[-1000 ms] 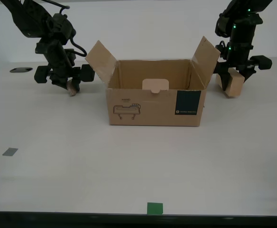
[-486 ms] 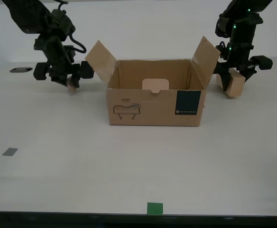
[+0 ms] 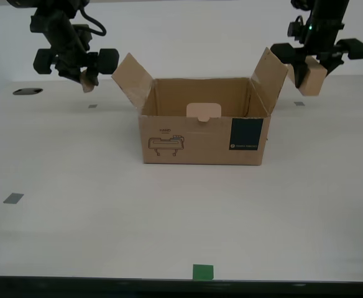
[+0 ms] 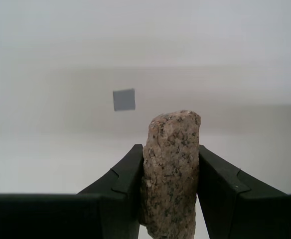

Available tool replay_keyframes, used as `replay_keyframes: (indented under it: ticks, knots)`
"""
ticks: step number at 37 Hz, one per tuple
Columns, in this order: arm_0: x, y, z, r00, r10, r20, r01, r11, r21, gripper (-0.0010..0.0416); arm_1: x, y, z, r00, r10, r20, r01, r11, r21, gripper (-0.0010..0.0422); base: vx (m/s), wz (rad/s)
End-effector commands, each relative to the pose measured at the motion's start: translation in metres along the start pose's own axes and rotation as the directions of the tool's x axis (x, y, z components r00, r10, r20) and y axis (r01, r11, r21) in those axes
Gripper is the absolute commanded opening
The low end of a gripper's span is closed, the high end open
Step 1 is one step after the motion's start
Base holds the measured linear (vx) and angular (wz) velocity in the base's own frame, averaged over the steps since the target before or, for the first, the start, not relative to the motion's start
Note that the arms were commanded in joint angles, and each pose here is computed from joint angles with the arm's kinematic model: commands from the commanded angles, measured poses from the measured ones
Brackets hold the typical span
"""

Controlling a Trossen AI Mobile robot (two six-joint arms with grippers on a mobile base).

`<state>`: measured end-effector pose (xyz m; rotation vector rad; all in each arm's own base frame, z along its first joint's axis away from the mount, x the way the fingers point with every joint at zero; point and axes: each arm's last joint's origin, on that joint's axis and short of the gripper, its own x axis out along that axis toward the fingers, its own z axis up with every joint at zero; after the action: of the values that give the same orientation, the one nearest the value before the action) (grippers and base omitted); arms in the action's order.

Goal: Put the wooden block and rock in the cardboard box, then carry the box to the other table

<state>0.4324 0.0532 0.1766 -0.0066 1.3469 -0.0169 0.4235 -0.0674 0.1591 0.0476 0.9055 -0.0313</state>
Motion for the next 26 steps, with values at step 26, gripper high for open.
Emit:
replay_keyframes:
  ticks: [26]
  knots:
    - [-0.143,0.004,-0.020,0.943,0.136,0.304,-0.125,0.991,-0.058,0.0000,-0.120,-0.013,0.040,0.948,-0.198,0.251,0.182,0.980,0.085,-0.0001,0.000,0.000]
